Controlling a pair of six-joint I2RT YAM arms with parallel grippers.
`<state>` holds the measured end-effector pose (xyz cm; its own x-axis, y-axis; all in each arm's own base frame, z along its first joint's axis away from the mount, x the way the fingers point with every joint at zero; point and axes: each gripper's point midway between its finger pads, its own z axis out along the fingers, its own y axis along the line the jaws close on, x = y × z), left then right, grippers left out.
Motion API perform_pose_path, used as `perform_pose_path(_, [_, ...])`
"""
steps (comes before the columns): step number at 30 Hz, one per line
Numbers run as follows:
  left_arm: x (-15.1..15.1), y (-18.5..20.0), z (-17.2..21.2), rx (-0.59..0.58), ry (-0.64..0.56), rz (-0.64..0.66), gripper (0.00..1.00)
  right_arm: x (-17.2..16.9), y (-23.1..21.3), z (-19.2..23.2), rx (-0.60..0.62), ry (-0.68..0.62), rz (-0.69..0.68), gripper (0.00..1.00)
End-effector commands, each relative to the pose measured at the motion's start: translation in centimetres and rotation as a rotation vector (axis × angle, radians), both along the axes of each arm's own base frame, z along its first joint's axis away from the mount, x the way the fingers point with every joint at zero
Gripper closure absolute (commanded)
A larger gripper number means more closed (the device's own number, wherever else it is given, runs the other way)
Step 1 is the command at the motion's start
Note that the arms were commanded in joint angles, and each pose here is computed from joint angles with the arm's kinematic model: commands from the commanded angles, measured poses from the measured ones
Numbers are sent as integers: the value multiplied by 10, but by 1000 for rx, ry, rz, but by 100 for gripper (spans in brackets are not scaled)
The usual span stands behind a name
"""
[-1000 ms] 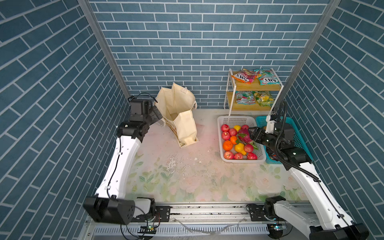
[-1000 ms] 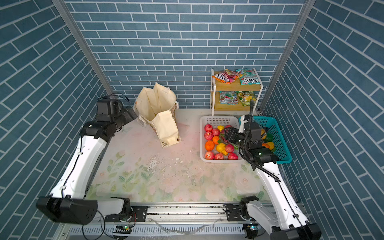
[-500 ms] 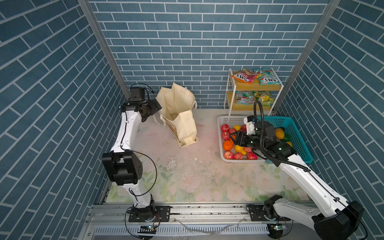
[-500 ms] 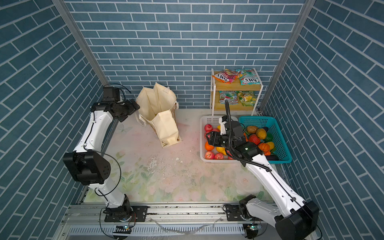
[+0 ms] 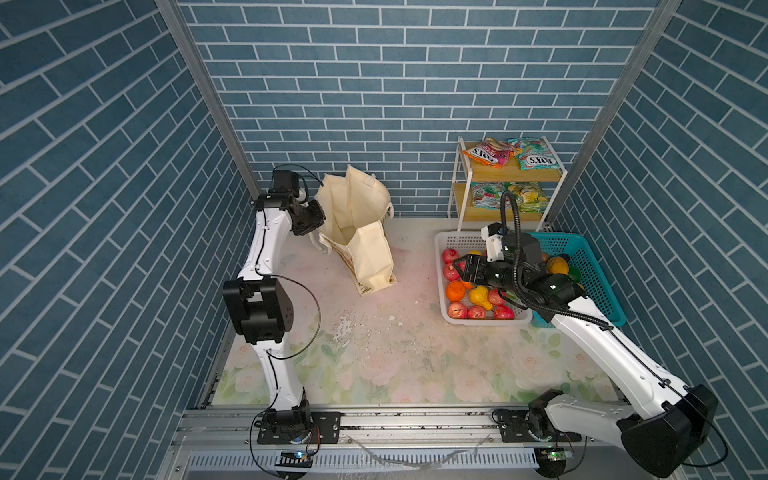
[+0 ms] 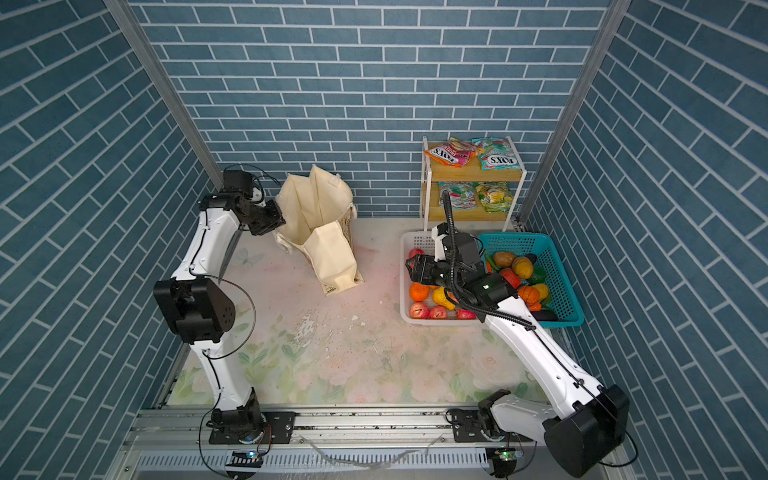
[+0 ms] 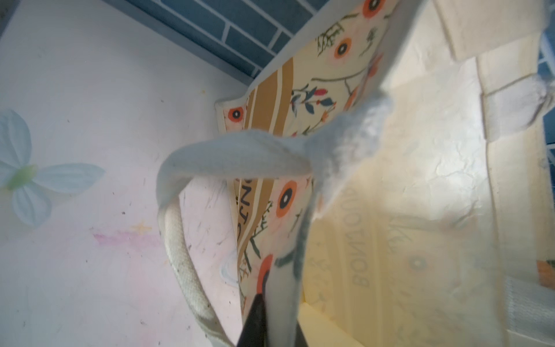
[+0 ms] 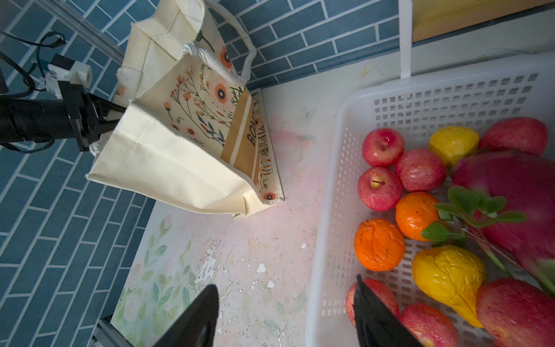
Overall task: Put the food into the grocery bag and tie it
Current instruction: 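Reach the left gripper to the bag handle while the right reaches the bag, then grasp the bag rim with both grippers and pull it open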
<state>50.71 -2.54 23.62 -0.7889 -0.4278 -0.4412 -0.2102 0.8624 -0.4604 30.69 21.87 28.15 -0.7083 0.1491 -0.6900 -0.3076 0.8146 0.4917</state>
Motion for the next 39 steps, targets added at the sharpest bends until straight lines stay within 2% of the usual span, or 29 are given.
perform_pose_path(1, [-44,-18,19,7,-15,-114,98,1,12,13,38,11,9,28])
perform_pose_path(9, [-116,-44,22,-68,-40,-245,100,4,51,28,83,64,42,24])
perform_pose_path(15, [-165,-56,9,-98,-15,-304,100,5,81,15,10,104,80,24])
perform_pose_path(19, [-187,-64,10,-102,-18,-342,100,3,107,5,-19,143,133,25])
perform_pose_path(27, [-208,-75,12,-88,-14,-406,100,3,141,-15,-104,195,183,24])
perform_pose_path(33, [-213,-77,10,-94,-16,-430,100,19,138,-42,-228,234,117,25])
perform_pose_path(35, [-213,-78,9,-98,-18,-436,100,23,141,-50,-257,251,113,28])
perform_pose_path(39, [-212,-79,9,-100,-18,-440,100,21,151,-66,-319,299,149,42])
